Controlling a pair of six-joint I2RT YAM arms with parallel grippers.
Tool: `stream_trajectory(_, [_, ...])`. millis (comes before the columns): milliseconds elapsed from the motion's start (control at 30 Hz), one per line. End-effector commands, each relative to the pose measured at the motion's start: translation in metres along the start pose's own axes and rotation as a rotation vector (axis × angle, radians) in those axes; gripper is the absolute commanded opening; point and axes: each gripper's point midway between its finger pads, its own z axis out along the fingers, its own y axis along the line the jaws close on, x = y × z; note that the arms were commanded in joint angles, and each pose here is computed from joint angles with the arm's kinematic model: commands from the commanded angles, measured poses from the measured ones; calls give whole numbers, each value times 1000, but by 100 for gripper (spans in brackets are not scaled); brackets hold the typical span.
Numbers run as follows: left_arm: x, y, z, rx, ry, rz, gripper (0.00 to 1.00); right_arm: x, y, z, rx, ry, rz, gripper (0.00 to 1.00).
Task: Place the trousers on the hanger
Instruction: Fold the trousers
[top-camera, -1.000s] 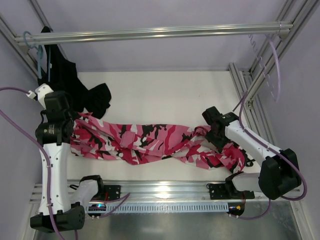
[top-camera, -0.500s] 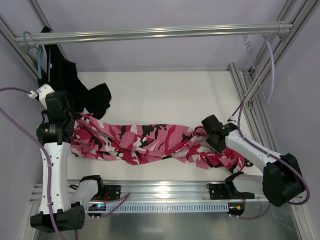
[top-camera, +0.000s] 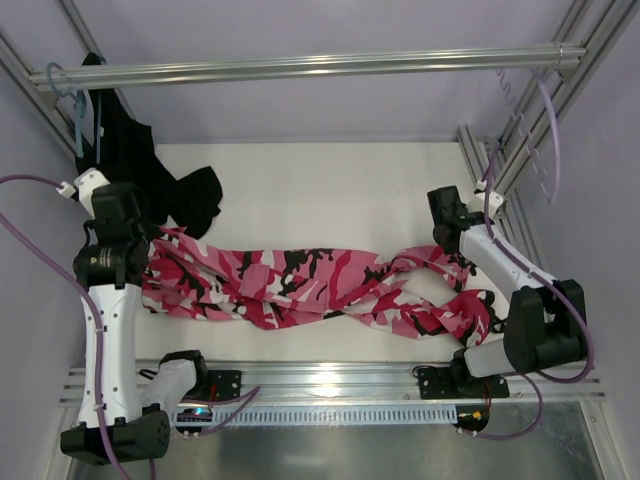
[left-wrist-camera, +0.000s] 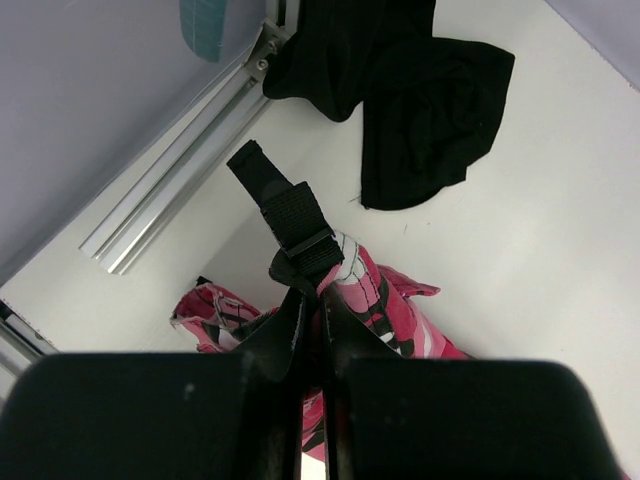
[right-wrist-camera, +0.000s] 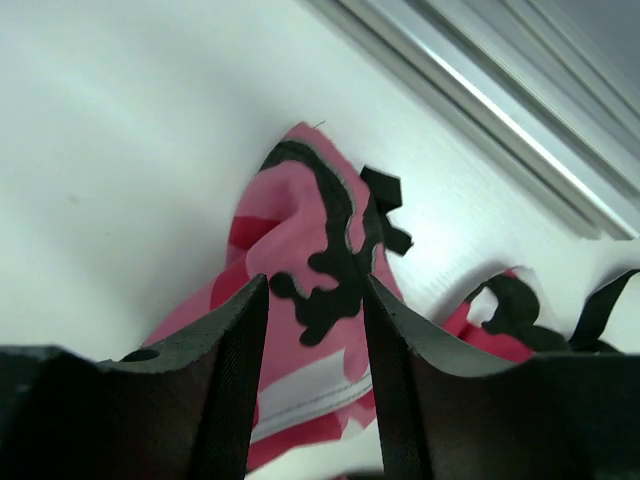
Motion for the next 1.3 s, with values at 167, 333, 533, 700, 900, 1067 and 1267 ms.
stream_trajectory(167, [-19,-4,1,8,-70,-34,0,-17,-7,-18,49,93,19,46])
stream_trajectory(333, [-17,-3,3,1,-66,-28,0,25,-48,-45,192,235,338,52])
stream_trajectory(533, [-19,-11,0,43,-64,-45,0,46,-31,-47,43,301,606,61])
stream_trajectory(700, [-17,-12,0,55,-63,-52,0,59,-18,-36,26,340,665,63])
stream_trajectory(900, [-11,-16,2,80,-51,-50,0,82,-5,-16,6,363,774,63])
stream_trajectory(1067, [-6,-13,8,61,-44,-35,0,79,-14,-3,31,279,806,58])
stream_trajectory(1267, [-8,-13,9,55,-55,-60,0,38,-35,4,78,59,746,13])
